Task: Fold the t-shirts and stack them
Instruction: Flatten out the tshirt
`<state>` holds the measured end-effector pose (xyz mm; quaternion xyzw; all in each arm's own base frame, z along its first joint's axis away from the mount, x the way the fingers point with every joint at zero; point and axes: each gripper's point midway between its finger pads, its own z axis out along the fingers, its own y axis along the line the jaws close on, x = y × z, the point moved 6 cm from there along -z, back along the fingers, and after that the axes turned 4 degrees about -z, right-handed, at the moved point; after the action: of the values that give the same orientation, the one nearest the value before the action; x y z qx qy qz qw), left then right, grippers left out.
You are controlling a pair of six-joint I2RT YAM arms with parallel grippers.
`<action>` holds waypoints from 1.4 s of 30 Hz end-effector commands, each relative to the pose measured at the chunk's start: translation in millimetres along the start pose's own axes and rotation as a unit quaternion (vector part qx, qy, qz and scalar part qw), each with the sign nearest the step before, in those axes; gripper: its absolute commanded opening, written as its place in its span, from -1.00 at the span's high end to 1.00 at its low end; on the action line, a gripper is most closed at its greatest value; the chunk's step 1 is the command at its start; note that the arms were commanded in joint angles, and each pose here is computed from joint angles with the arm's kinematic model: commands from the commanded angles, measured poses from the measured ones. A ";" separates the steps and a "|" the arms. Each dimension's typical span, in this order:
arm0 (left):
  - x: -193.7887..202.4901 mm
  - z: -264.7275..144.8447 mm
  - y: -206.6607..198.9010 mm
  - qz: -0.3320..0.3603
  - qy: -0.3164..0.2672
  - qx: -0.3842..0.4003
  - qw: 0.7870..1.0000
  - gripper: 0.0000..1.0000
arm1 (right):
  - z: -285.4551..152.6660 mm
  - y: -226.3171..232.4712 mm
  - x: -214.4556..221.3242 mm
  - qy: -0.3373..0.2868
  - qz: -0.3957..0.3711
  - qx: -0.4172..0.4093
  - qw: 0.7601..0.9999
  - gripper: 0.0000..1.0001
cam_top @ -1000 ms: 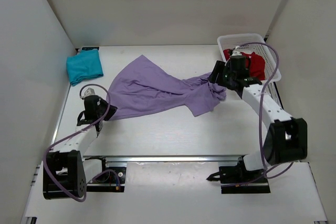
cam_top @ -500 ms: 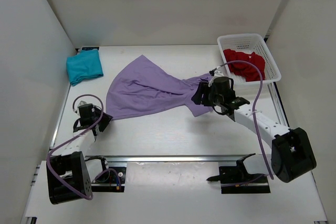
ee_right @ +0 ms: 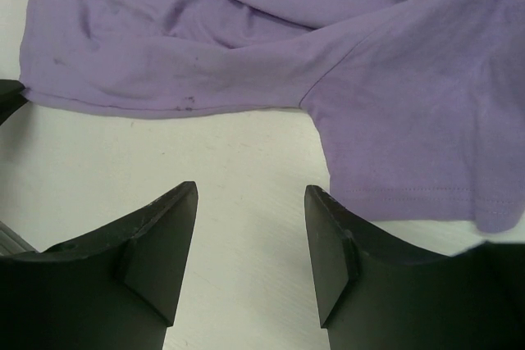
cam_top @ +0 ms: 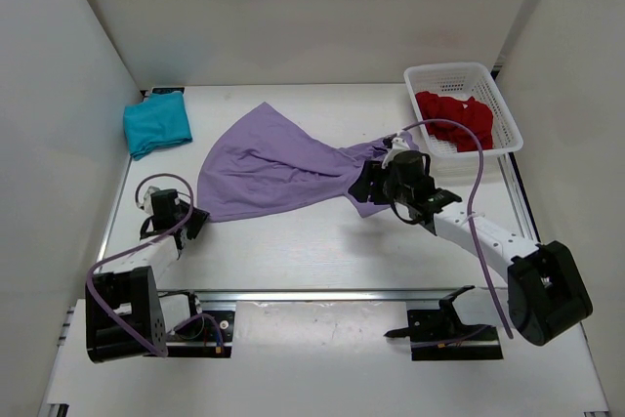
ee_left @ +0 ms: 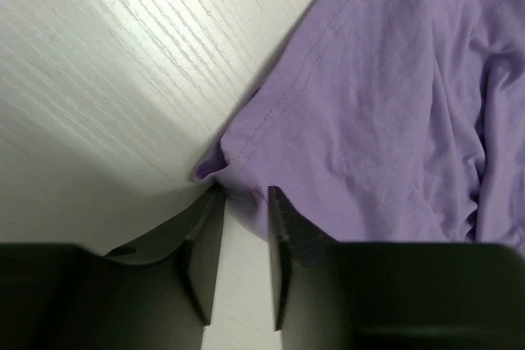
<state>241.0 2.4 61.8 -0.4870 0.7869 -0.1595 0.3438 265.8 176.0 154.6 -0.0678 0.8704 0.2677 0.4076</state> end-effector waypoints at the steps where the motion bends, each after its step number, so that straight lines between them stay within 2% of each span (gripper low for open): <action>1: 3.1 3.0 14.3 -0.009 -0.006 -0.033 0.999 0.31 | -4.2 6.3 -11.5 -0.034 -0.001 -0.017 0.999 -0.06; 9: -13.5 7.8 0.0 -0.009 -0.029 -0.009 0.999 0.97 | -8.5 -7.6 -4.2 -0.033 0.016 0.010 0.999 -0.06; 10: -17.8 6.5 -6.2 -0.002 -0.035 0.000 0.999 1.00 | -9.6 -15.4 -3.2 -0.035 0.021 0.023 0.999 -0.08; 14: -29.7 -2.5 -42.3 0.038 -0.055 0.044 0.997 1.00 | -18.9 -51.8 6.6 -0.038 0.057 0.097 0.993 -0.04; 19: -44.5 -11.6 -106.3 0.084 -0.066 0.113 0.988 1.00 | -30.0 -98.2 16.4 -0.053 0.105 0.176 0.977 -0.01; 22: -52.0 -7.5 -111.8 0.079 -0.072 0.123 0.987 1.00 | -24.8 -120.1 22.2 -0.038 0.128 0.196 0.972 0.04; 26: -48.8 -1.9 -111.9 0.047 -0.044 0.150 0.987 1.00 | -11.3 -134.5 16.0 -0.015 0.129 0.202 0.971 0.06; 29: -42.5 -5.3 -118.6 0.048 -0.030 0.169 0.984 1.00 | 0.3 -147.7 21.0 0.006 0.134 0.226 0.965 0.05; 34: -33.9 -17.1 -132.4 0.059 -0.025 0.198 0.978 1.00 | 10.3 -160.8 12.8 0.007 0.116 0.268 0.956 0.05; 42: -19.8 -26.0 -142.9 0.073 -0.016 0.218 0.973 1.00 | 24.0 -163.8 20.2 0.043 0.106 0.278 0.954 0.21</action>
<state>323.2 -38.2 158.4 -0.3644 0.7675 -0.2744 0.4504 321.7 52.9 67.7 0.1364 0.9221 0.0741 0.3544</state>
